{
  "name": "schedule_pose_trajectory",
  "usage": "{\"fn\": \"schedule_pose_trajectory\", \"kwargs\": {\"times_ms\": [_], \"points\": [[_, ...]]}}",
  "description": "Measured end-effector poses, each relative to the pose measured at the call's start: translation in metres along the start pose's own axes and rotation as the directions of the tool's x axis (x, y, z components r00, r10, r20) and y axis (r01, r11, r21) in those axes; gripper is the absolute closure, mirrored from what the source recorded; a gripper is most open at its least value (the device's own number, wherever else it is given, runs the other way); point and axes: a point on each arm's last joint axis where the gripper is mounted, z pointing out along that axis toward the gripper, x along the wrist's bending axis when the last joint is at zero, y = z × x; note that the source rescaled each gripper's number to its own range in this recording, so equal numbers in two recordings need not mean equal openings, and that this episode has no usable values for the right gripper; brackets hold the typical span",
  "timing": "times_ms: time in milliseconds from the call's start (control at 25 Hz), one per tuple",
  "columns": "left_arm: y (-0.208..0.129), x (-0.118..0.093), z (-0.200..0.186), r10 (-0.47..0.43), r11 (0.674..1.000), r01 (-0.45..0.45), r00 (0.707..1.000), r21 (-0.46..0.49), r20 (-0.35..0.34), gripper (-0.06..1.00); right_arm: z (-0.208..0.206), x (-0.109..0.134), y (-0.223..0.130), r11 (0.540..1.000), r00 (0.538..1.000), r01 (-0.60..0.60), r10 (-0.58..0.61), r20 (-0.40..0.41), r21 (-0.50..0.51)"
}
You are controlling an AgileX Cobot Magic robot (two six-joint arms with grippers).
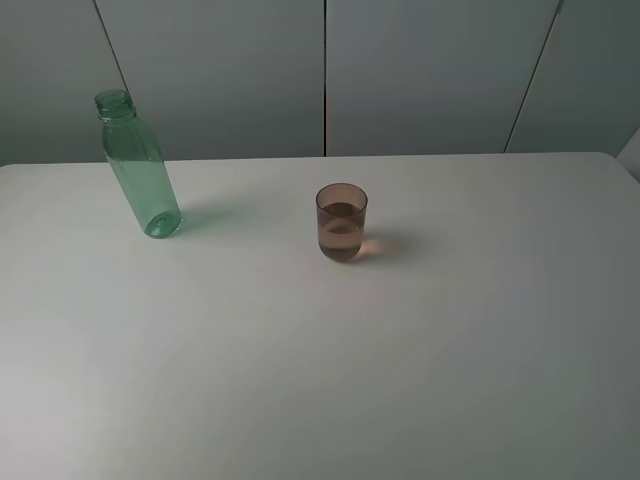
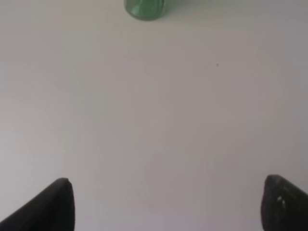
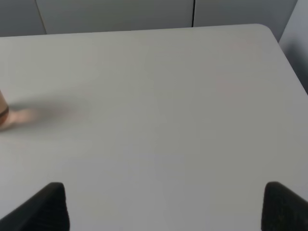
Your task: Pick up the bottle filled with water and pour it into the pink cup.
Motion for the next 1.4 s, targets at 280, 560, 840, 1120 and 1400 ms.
{"fn": "schedule_pose_trajectory", "kwargs": {"times_ms": [280,560,840,1120,1400], "points": [[-0.064,-0.005,-0.035,0.025,0.974,-0.026,1.000,-0.224,-0.005,-0.06,0.000,0.000,0.000,1.000,1.000,0.000,0.000,0.000,0.000],[-0.098,-0.006,-0.048,0.045,0.925,-0.050,0.999,-0.378,-0.023,-0.06,0.000,0.000,0.000,1.000,1.000,0.000,0.000,0.000,0.000],[-0.120,-0.005,-0.050,0.053,0.914,-0.065,0.998,-0.401,-0.040,-0.06,0.000,0.000,0.000,1.000,1.000,0.000,0.000,0.000,0.000],[-0.123,-0.002,-0.050,0.003,0.915,-0.026,0.998,-0.404,-0.058,-0.06,0.000,0.000,0.000,1.000,1.000,0.000,0.000,0.000,0.000],[-0.123,-0.001,-0.050,-0.007,0.916,-0.018,0.998,-0.401,-0.060,-0.06,0.000,0.000,0.000,1.000,1.000,0.000,0.000,0.000,0.000]]}}
